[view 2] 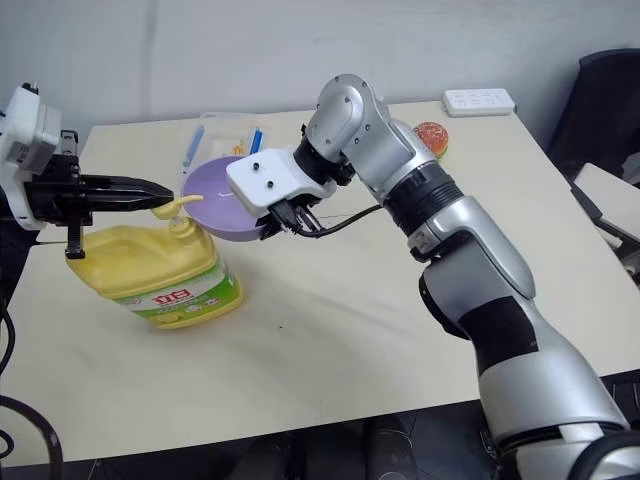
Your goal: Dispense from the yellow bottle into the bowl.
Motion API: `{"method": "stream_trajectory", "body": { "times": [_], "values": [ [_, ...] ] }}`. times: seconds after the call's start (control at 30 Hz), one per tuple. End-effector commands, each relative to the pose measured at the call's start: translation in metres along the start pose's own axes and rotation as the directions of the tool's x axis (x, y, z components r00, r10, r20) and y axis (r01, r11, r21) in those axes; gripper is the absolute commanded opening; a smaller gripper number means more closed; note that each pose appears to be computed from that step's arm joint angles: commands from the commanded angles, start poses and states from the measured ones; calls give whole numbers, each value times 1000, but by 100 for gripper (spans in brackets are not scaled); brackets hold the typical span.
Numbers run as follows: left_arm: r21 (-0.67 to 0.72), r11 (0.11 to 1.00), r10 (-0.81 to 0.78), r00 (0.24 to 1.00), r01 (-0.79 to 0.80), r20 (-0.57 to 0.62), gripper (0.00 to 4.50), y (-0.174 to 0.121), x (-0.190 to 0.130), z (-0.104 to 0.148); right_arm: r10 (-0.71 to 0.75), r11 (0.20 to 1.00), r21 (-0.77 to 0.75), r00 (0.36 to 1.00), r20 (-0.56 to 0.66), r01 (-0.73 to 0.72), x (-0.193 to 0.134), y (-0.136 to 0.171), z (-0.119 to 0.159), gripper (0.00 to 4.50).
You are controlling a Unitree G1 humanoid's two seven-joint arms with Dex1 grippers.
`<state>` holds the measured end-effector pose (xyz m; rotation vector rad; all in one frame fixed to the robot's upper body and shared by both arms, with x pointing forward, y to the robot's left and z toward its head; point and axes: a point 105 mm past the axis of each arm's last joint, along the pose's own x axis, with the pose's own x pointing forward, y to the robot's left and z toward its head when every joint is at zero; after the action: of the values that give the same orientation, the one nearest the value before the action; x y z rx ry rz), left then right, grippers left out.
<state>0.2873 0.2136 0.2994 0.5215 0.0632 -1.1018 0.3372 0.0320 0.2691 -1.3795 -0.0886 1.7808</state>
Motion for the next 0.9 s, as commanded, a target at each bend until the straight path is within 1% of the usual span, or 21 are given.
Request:
{"method": "stream_trajectory", "body": {
  "times": [0.03, 0.23, 0.5, 0.67, 0.9],
  "values": [
    [54, 998, 14, 1000, -13, -6, 5, -2, -3, 5, 24, 998, -66, 1000, 7, -23, -8, -5, 14, 0],
    [60, 998, -12, 999, 15, -42, 5, -7, -2, -3, 18, 998, -66, 1000, 22, -17, -8, -10, 19, 0],
    [72, 997, -12, 999, 15, -40, 5, -4, -1, 0, 21, 998, -64, 999, 38, -18, -7, -12, 24, 0],
    [68, 997, -24, 995, 31, -99, 5, -8, -1, -15, 19, 998, -62, 999, 38, -16, -8, -13, 24, 0],
    [51, 998, -30, 989, 38, -142, 5, -8, 4, -28, 22, 997, -68, 999, 37, -19, -8, -13, 26, 0]
  ]
}}
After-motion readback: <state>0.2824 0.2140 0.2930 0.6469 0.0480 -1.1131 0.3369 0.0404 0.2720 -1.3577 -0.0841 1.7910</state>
